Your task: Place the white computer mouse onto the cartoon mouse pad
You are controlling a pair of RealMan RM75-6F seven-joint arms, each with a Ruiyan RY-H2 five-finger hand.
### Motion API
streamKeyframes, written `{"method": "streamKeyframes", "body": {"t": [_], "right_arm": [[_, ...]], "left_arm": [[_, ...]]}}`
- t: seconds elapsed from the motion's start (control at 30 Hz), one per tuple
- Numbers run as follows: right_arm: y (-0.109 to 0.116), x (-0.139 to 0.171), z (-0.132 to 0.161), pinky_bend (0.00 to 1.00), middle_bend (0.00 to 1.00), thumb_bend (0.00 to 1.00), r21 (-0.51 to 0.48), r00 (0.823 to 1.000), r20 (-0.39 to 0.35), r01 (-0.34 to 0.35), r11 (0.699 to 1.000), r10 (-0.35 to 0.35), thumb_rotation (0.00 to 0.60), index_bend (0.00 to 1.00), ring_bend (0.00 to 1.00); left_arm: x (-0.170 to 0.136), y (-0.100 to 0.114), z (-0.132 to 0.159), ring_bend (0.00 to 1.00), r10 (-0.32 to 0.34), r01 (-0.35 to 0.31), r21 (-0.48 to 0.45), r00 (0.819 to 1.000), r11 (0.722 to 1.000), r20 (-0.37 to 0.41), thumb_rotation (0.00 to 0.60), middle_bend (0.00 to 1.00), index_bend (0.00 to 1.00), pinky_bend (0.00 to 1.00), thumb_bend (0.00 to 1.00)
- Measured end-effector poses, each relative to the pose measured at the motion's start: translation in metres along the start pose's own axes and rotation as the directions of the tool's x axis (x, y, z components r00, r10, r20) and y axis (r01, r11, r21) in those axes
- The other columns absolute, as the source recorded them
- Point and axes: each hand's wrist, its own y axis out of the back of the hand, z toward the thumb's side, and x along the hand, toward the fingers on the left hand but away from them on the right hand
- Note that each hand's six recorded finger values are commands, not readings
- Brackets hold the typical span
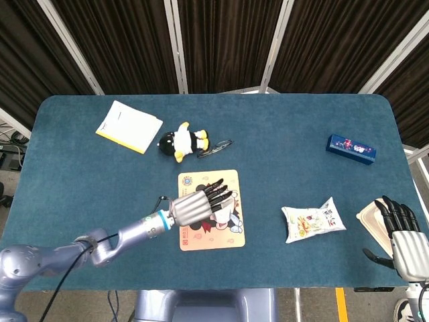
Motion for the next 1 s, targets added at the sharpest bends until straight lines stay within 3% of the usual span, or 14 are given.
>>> {"method": "streamKeyframes", "body": {"t": [0.27, 0.37, 0.43, 0.57, 0.7, 0.87, 1.0], "right_arm": [[0.000, 0.001, 0.000, 0.00, 0.00, 0.07, 0.003, 1.000, 0.001, 0.003, 1.000, -0.003, 0.600, 0.01, 0.00], [0.000, 0.001, 0.000, 0.00, 0.00, 0.07, 0.005, 1.000, 0.000, 0.005, 1.000, -0.005, 0.600, 0.00, 0.00], [0.000, 0.001, 0.000, 0.00, 0.00, 0.07, 0.005, 1.000, 0.000, 0.006, 1.000, -0.006, 0.600, 0.01, 0.00], [0.000, 0.001, 0.000, 0.00, 0.00, 0.07, 0.007, 1.000, -0.002, 0.007, 1.000, -0.007, 0.600, 0.01, 0.00], [0.000, 0.001, 0.001, 0.00, 0.00, 0.07, 0.015, 1.000, -0.003, 0.011, 1.000, -0.011, 0.600, 0.01, 0.00], [0.000, 0.001, 0.001, 0.00, 0.00, 0.07, 0.025, 1.000, 0.000, 0.016, 1.000, -0.016, 0.600, 0.01, 0.00], [0.000, 0.001, 0.002, 0.00, 0.00, 0.07, 0.028, 1.000, 0.002, 0.018, 0.999, -0.018, 0.600, 0.01, 0.00]], "left_arm": [[-0.065, 0.020, -0.036, 0.00, 0.001, -0.003, -0.017, 0.992, 1.000, -0.126, 0.600, 0.00, 0.00, 0.00, 0.27], [-0.103, 0.028, -0.052, 0.00, -0.016, 0.005, -0.047, 0.976, 0.999, -0.219, 0.600, 0.00, 0.00, 0.00, 0.20], [-0.134, 0.030, -0.064, 0.00, -0.044, 0.021, -0.078, 0.954, 0.997, -0.298, 0.600, 0.00, 0.00, 0.00, 0.16], [-0.194, 0.030, -0.079, 0.00, -0.102, 0.050, -0.129, 0.892, 0.990, -0.441, 0.600, 0.00, 0.00, 0.00, 0.13], [-0.246, 0.026, -0.085, 0.00, -0.162, 0.054, -0.205, 0.813, 0.977, -0.559, 0.600, 0.00, 0.00, 0.00, 0.12], [-0.288, 0.022, -0.090, 0.00, -0.219, 0.014, -0.312, 0.741, 0.950, -0.634, 0.600, 0.00, 0.00, 0.00, 0.12], [-0.330, 0.010, -0.092, 0.00, -0.280, -0.014, -0.381, 0.653, 0.925, -0.704, 0.600, 0.00, 0.00, 0.00, 0.12]]}}
